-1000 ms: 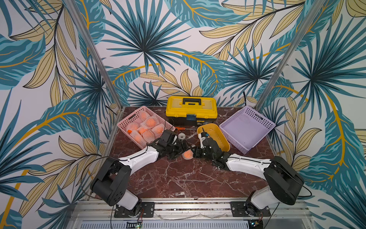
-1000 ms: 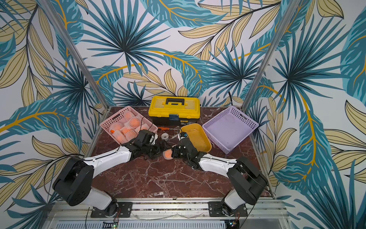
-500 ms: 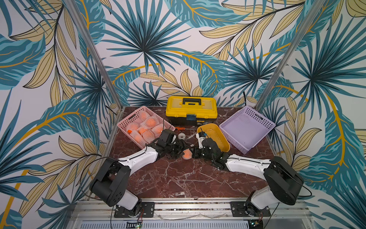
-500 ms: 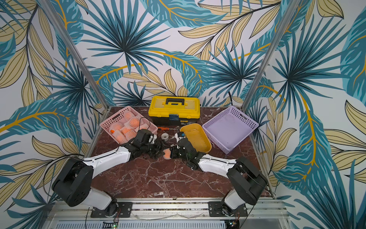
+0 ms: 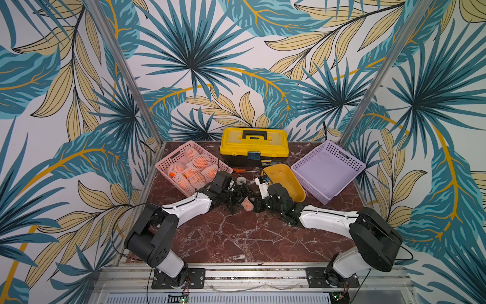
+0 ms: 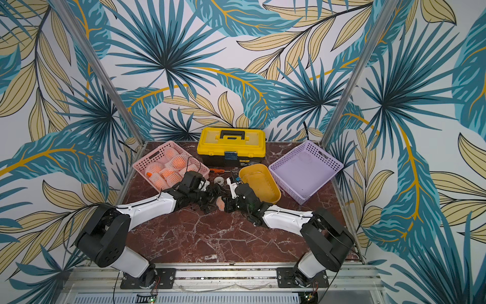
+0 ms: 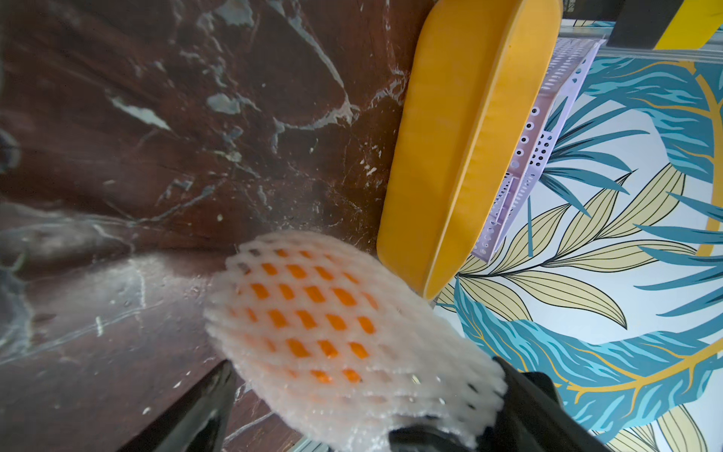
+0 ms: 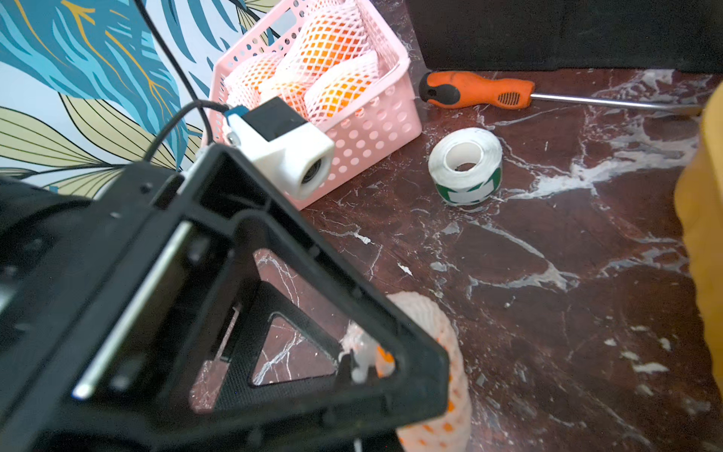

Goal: Remove foam nets from oranges
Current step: Remove the foam net from the orange.

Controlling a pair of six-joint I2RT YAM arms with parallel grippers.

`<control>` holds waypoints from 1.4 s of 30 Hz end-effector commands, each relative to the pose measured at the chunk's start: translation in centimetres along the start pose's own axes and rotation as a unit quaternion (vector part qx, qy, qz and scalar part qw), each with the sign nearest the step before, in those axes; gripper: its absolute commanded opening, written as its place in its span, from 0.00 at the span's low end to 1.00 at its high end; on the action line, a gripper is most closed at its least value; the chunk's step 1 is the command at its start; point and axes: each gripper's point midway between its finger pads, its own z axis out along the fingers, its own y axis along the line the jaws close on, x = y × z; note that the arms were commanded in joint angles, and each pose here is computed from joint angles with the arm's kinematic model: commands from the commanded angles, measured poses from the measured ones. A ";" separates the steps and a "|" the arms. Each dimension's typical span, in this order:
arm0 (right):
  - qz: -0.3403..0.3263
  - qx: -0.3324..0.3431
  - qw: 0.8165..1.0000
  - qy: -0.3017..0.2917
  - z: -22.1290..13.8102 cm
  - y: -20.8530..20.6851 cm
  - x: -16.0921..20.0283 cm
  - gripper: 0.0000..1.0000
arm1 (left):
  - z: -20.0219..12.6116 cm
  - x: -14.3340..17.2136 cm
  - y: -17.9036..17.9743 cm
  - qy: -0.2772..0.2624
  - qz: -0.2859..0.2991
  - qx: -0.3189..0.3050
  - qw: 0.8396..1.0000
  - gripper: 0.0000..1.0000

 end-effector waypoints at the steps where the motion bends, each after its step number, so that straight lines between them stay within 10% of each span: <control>1: -0.042 0.016 0.999 0.004 0.4 -0.5 0.8 0.00 | 0.0 0.3 -0.8 0.017 -0.013 0.009 1.000 0.99; 20: -0.098 -0.010 0.995 0.026 0.9 1.3 2.8 0.15 | 1.0 0.3 1.4 0.026 -0.045 -0.021 0.998 0.30; 28: -0.063 -0.018 0.998 0.019 -0.3 1.8 2.4 0.55 | 0.8 0.2 1.9 0.023 -0.042 -0.036 0.998 0.09; 42: 0.127 -0.029 0.991 0.032 -1.9 -2.8 0.1 0.79 | -0.9 -0.2 1.1 0.029 -0.024 -0.033 0.999 0.00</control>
